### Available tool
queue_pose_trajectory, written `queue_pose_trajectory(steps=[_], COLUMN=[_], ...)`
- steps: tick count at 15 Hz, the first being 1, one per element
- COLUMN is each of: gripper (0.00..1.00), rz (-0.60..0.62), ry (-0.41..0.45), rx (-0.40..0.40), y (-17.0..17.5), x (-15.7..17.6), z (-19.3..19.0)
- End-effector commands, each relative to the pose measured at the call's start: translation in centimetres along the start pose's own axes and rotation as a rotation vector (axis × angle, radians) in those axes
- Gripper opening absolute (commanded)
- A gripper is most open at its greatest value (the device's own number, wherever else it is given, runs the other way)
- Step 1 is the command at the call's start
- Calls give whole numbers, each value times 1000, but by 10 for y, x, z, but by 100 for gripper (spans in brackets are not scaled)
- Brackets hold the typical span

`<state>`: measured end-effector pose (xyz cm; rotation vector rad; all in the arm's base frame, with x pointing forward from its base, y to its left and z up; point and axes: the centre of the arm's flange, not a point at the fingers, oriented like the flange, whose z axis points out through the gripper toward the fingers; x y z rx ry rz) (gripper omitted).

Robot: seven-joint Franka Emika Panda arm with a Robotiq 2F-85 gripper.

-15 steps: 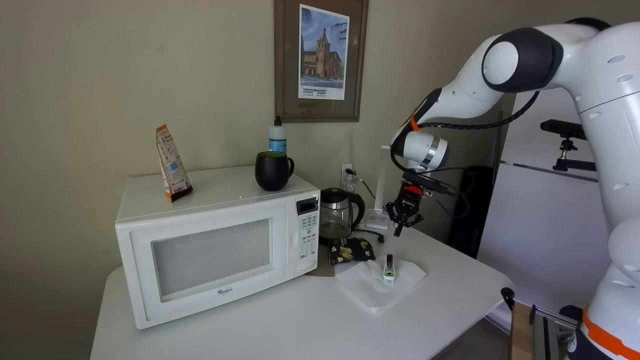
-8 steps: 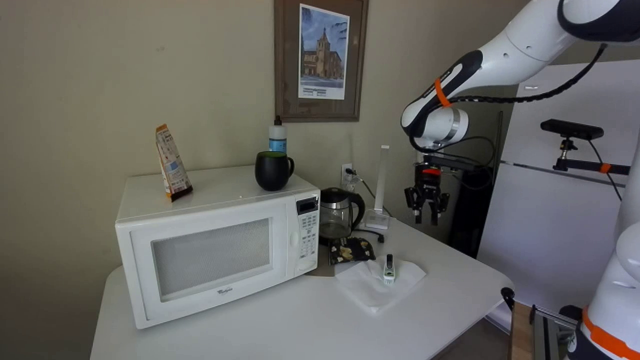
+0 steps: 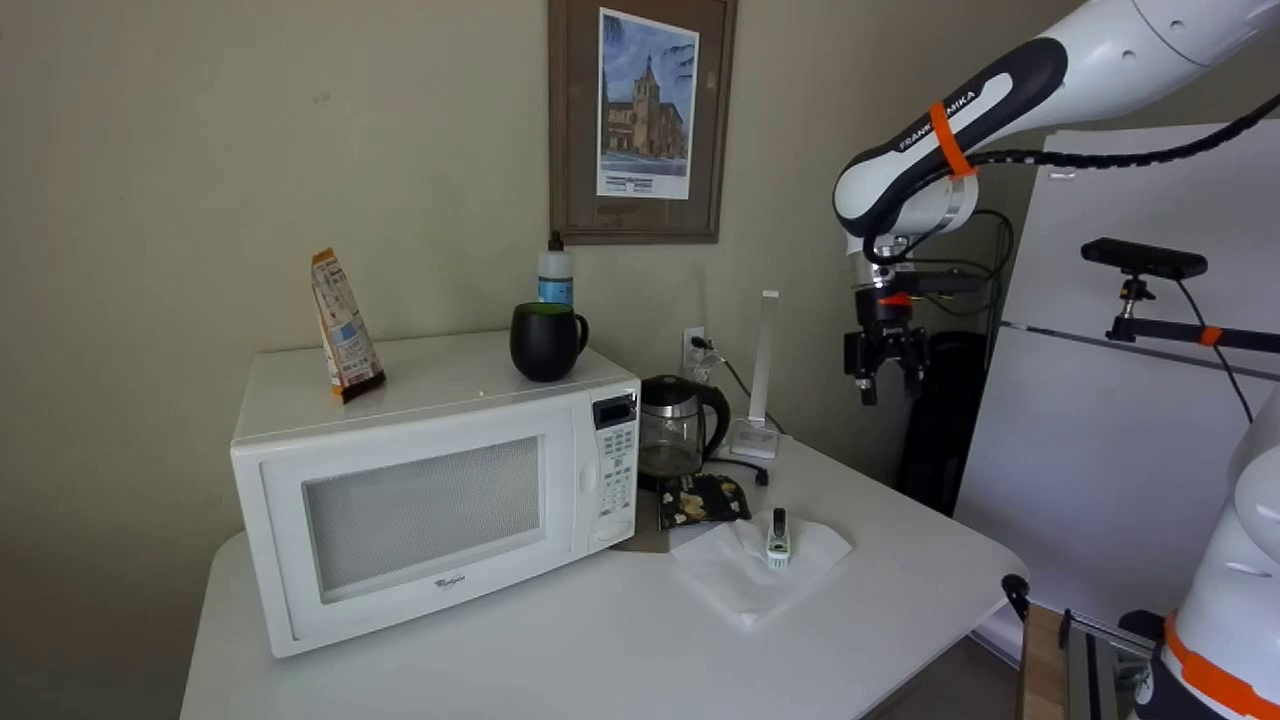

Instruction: Put the white object in the black packet

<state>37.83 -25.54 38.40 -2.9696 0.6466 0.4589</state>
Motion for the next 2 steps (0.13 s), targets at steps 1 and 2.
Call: queue_pose_trajectory(steps=[1,2], gripper=[100,100], rz=[-2,-4], ry=[-1,-3], rx=[-2,-4], y=[0,0], x=[0,0], z=[0,1])
